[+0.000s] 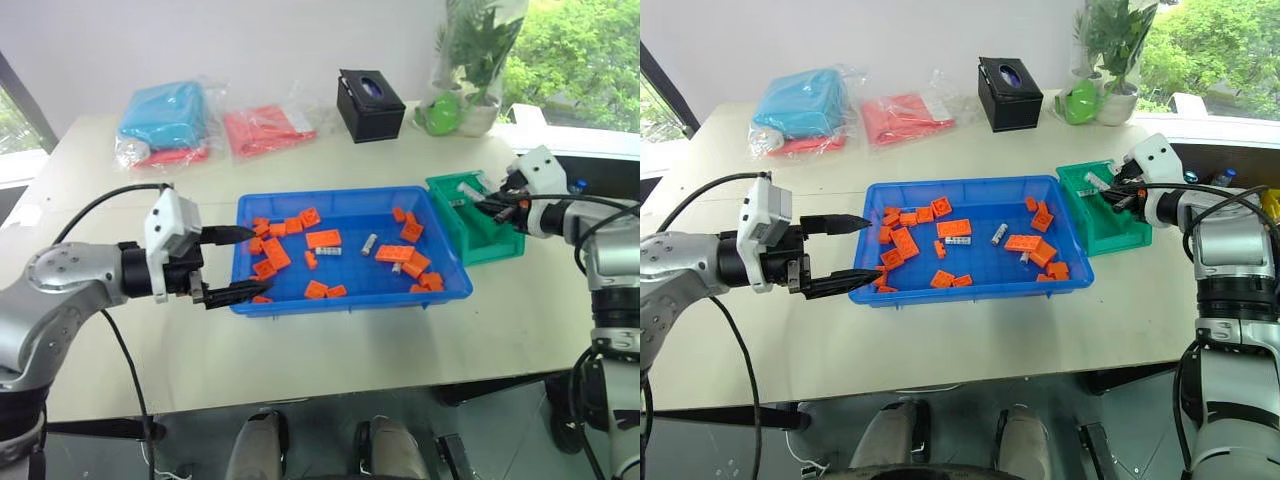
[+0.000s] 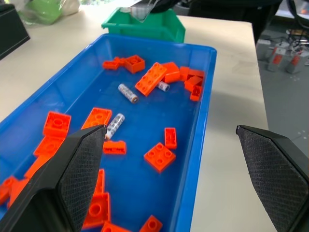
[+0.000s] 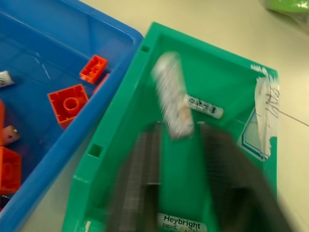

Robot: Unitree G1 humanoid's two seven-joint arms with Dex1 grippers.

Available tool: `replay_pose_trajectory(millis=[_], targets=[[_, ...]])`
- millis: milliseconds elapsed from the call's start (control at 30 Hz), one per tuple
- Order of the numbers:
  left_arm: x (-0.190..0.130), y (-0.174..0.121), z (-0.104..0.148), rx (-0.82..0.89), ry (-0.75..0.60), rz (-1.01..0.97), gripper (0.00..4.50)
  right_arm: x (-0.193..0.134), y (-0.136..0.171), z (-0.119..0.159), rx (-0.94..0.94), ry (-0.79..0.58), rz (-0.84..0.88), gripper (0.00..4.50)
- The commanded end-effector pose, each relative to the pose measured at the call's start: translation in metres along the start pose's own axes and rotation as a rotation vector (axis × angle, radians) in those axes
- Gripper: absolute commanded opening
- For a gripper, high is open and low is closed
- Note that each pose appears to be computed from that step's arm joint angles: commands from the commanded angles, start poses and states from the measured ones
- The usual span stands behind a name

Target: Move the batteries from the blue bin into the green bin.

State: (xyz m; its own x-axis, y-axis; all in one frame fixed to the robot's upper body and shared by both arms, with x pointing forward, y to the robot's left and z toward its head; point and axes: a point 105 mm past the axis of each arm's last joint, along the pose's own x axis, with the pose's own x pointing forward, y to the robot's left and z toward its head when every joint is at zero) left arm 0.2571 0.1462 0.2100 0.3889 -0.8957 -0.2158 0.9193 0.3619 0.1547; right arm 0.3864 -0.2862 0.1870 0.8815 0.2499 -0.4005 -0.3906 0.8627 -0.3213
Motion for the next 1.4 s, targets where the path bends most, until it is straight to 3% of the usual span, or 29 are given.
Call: replay_pose_trajectory(millis=[33,133,267,433,567,767,1200,1300,1400], targets=[[0.001,-0.002,0.006,0.035,-0.016,-0.014,4.50,-0.002,-0.006,0.025,-0.074,-0.058,-0.040,3.32],[0.001,-0.002,0.006,0.038,-0.019,-0.008,4.50,0.002,0.016,0.052,-0.066,-0.153,0.058,3.32],[-0.001,-0.003,0.006,0.037,-0.021,0.002,4.50,0.005,0.088,0.092,-0.023,-0.286,0.339,3.32],[0.000,-0.004,0.006,0.037,-0.023,0.010,4.50,0.023,0.167,0.082,-0.060,-0.243,0.587,3.32],[0.000,-0.004,0.007,0.045,-0.022,0.019,4.50,0.041,0.202,0.063,-0.056,-0.164,0.692,3.32],[-0.001,-0.003,0.010,0.054,-0.023,0.035,4.50,0.065,0.215,0.044,-0.036,-0.093,0.705,3.32],[-0.003,-0.003,0.012,0.063,-0.019,0.065,4.50,0.091,0.209,0.023,-0.020,-0.039,0.665,3.32],[-0.003,-0.002,0.013,0.065,-0.021,0.066,4.50,0.094,0.209,0.019,-0.023,-0.035,0.656,2.45],[-0.002,-0.003,0.014,0.063,-0.025,0.060,4.50,0.093,0.210,0.019,-0.014,-0.043,0.664,0.90]])
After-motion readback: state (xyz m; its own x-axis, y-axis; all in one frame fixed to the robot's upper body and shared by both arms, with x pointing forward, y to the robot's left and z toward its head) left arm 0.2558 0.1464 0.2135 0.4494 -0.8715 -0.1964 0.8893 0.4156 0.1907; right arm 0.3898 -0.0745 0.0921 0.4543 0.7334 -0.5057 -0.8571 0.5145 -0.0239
